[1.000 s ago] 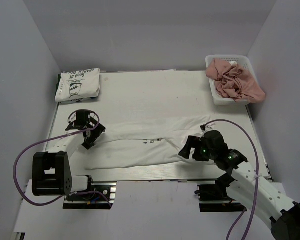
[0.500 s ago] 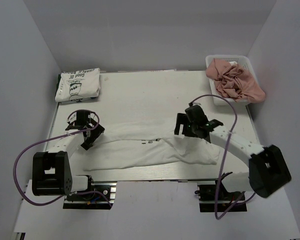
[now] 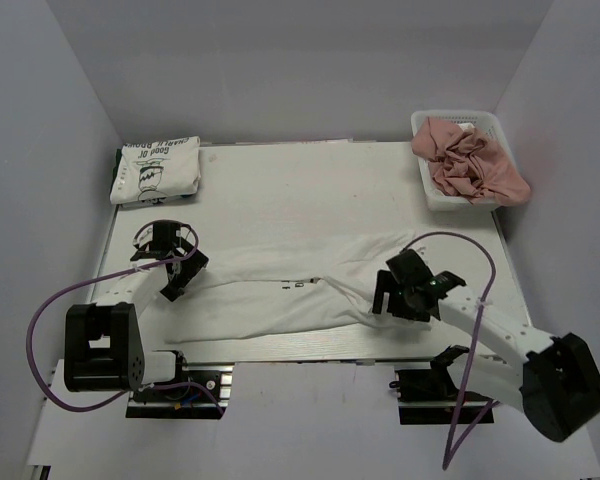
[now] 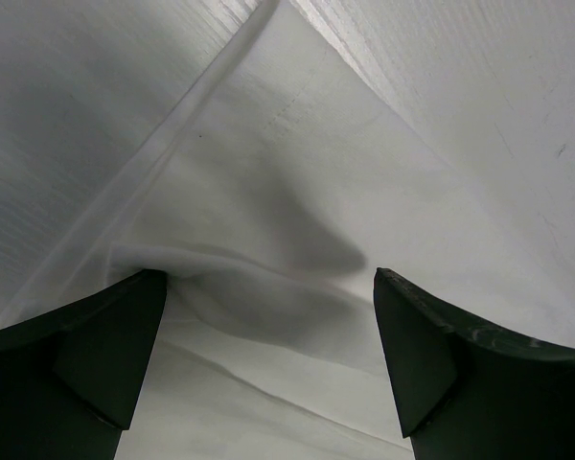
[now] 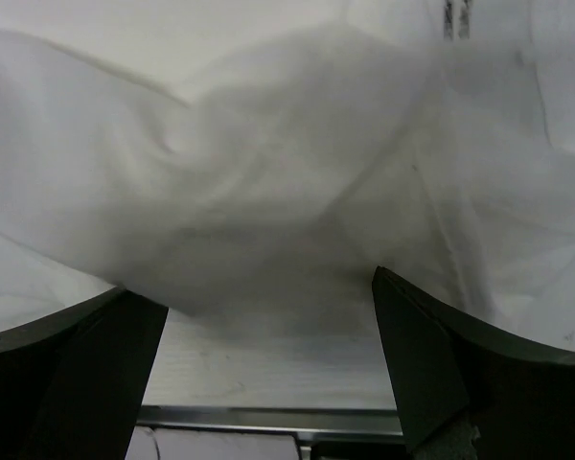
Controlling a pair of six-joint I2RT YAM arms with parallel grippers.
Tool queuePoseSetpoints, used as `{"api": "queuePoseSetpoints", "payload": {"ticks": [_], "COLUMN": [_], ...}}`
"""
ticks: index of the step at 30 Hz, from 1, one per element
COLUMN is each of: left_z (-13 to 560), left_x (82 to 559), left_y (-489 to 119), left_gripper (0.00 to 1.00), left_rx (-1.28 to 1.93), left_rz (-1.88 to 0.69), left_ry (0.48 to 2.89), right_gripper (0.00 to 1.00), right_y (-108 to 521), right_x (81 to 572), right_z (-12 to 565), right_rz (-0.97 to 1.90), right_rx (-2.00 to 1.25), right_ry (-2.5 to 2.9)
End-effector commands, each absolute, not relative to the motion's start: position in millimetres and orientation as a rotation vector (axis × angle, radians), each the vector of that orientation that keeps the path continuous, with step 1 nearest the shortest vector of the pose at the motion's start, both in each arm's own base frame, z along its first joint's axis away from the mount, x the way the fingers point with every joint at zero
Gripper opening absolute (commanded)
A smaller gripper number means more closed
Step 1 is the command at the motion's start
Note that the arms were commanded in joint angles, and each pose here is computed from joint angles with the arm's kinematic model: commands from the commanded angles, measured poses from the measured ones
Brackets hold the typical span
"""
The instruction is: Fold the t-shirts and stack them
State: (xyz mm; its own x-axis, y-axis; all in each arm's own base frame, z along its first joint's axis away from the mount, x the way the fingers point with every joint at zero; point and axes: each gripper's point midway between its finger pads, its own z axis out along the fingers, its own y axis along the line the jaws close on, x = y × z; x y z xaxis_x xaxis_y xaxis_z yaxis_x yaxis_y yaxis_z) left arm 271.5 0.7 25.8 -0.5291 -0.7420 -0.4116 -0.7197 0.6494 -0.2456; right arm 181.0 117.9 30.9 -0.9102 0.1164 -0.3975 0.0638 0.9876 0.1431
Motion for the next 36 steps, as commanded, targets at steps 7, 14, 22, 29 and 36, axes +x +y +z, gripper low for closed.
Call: {"api": "queuePoseSetpoints", "payload": {"ticks": [7, 14, 22, 29, 36], "left_z": [21.5, 42.3, 54.2, 26.7, 10.0], "left_x": [264.7, 283.4, 287.8, 268.1, 244.2], "left_y": [8.5, 2.4, 1.4, -0.2, -0.8], "left_gripper": [1.00, 1.00, 1.00, 1.00, 1.00], "left_rx": [-1.153, -1.131, -1.111, -1.126, -1.161], "left_rz": [0.008, -0.070, -0.080, -0.039, 0.001], "left_ry": [2.421, 2.384, 2.355, 2.447, 2.508], "right_gripper": [0.91, 0.91, 0.91, 0.91, 0.91], "right_y": [118.8, 165.1, 195.5, 160.4, 144.0], "right_x": [193.0, 233.0, 222.2, 216.3, 242.8], "right_z": [95.3, 141.3, 81.2, 9.7, -16.4], "right_rz": [0.295, 0.507, 0.665, 0.341, 0.081], "right_rx": [0.127, -0.041, -0.099, 0.035, 0.037], "right_ry": [2.505, 2.331, 2.475, 2.699, 2.737]}}
